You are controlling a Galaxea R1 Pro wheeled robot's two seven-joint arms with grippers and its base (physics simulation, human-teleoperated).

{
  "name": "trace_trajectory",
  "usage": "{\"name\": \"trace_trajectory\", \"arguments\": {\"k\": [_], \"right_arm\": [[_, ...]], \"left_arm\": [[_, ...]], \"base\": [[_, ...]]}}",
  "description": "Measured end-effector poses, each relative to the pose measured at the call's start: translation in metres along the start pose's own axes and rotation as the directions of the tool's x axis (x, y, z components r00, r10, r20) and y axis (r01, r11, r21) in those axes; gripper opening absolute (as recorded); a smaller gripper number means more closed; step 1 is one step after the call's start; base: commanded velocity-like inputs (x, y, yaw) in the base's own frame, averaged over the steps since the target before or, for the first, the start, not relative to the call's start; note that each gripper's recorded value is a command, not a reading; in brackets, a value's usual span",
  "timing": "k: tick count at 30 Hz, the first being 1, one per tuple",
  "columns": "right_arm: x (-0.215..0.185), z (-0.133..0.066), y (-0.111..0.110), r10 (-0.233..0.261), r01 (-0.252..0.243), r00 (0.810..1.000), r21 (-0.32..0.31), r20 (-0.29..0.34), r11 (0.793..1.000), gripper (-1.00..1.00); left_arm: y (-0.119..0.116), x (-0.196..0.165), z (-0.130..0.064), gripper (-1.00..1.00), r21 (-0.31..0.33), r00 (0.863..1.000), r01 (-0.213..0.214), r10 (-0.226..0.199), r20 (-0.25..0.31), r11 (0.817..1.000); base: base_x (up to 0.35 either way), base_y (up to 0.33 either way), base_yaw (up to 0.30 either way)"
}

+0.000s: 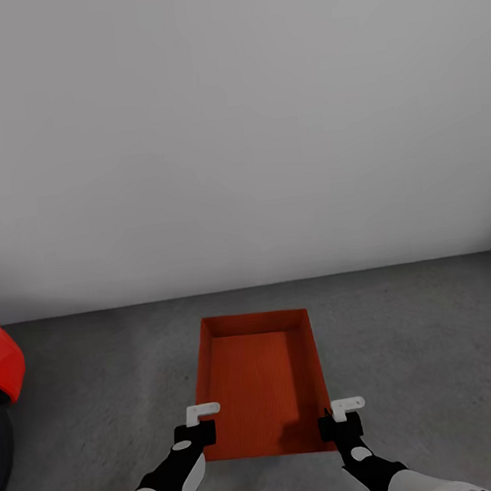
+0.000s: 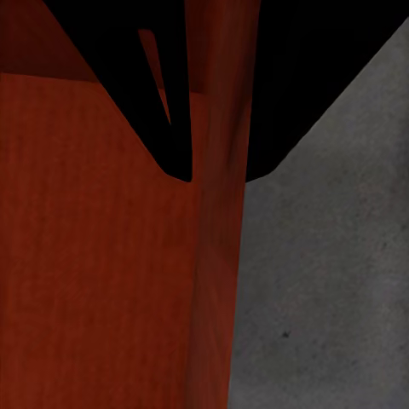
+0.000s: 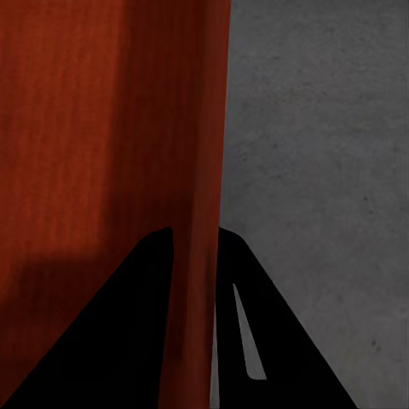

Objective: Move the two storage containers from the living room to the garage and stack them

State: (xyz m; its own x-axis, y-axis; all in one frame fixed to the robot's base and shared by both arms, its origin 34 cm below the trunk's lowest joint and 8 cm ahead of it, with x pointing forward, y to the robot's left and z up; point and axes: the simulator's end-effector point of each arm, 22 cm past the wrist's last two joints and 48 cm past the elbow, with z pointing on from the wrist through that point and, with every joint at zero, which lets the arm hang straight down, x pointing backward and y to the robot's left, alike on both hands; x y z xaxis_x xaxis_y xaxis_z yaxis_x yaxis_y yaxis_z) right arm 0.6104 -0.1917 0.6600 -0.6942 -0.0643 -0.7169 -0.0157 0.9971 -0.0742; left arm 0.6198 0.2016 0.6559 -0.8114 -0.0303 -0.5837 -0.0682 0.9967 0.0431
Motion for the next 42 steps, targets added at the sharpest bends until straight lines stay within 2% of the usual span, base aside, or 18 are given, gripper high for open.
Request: {"name": "trace_trajectory", "arguments": {"k": [9, 29, 42], "right_arm": [[0.0008, -0.0001, -0.0001, 0.001, -0.001, 1.000, 0.000, -0.001, 1.000, -1.00], [0.0007, -0.0001, 0.0000, 0.001, -0.001, 1.000, 0.000, -0.001, 1.000, -1.00], [0.0008, 0.0002, 0.0000, 0.001, -0.001, 1.000, 0.000, -0.001, 1.000, -1.00]], "left_arm": [[-0.0001, 0.0004, 0.0002, -1.00, 0.000, 1.000, -0.001, 0.001, -0.001, 1.000], [0.0000, 0.0004, 0.0000, -1.00, 0.000, 1.000, -0.001, 0.001, -0.001, 1.000], [-0.0001, 0.0004, 0.0004, -1.00, 0.000, 1.000, -0.001, 0.001, -0.001, 1.000]], "base": [[0.085, 0.000, 0.000], [0.288, 0.000, 0.000], [0.027, 0.000, 0.000]]}}
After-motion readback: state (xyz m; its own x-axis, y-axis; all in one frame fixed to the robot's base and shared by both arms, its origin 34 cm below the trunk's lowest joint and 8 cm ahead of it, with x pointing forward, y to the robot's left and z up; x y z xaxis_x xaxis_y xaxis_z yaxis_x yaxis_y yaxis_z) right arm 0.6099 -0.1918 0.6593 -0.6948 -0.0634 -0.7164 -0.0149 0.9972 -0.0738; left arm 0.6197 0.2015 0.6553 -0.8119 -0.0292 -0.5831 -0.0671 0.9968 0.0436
